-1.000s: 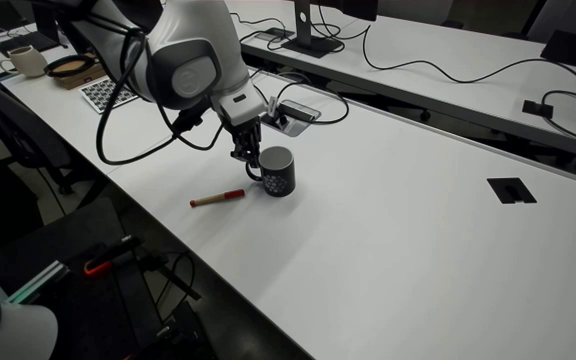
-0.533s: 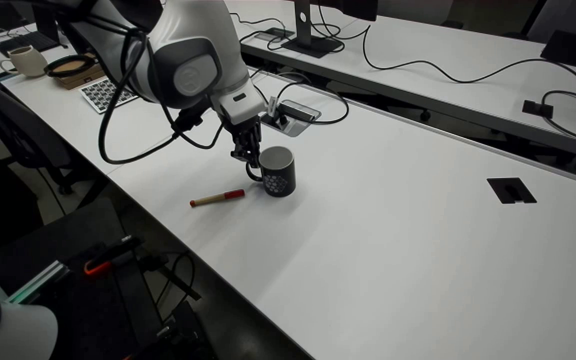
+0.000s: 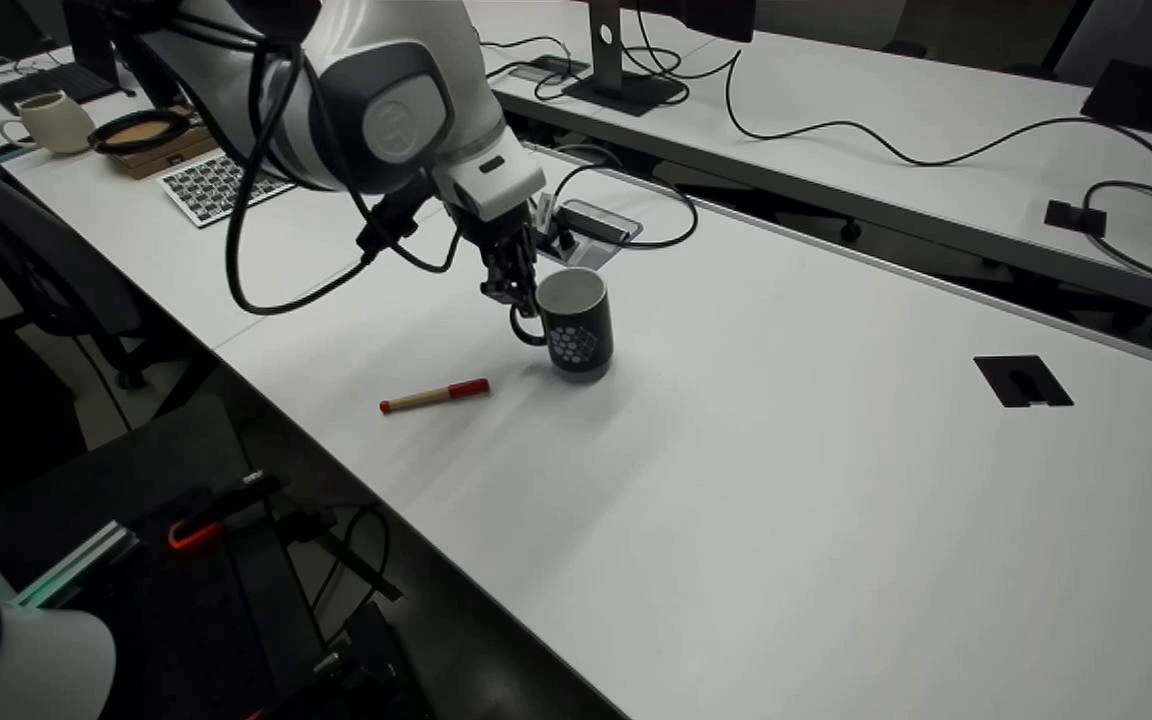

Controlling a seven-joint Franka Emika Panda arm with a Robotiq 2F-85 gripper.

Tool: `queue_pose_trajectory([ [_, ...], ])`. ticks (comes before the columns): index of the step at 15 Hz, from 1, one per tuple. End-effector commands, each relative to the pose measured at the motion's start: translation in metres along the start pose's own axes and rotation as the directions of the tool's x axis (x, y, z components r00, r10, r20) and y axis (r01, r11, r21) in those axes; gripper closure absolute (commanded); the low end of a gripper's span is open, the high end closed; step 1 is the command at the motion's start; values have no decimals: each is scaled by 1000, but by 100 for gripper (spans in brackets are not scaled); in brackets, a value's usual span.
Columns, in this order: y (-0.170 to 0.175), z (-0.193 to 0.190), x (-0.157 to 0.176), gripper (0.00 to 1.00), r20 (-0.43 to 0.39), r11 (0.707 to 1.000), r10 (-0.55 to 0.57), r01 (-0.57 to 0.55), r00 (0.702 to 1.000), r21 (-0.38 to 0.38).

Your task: Put the mug slightly to the left

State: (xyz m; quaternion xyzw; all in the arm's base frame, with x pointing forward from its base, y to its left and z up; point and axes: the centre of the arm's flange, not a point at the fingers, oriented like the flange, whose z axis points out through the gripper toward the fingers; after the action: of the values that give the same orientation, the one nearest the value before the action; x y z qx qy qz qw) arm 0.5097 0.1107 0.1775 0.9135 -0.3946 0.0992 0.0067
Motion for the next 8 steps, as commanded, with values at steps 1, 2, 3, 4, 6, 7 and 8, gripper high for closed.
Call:
queue_pose_trajectory([
  [1,-17,-37,2,96,-31,997,-71,72,997,42],
  [2,-23,-44,0,96,-31,992,-110,111,993,55],
  [3,-29,-50,-3,96,-30,985,-156,158,987,67],
  [4,-35,-54,-8,96,-29,976,-206,207,978,72],
  [6,-47,-60,-22,96,-20,943,-321,322,947,87],
  [7,-54,-63,-30,96,-15,923,-371,371,928,98],
  [8,-58,-65,-37,96,-12,901,-422,421,907,106],
])
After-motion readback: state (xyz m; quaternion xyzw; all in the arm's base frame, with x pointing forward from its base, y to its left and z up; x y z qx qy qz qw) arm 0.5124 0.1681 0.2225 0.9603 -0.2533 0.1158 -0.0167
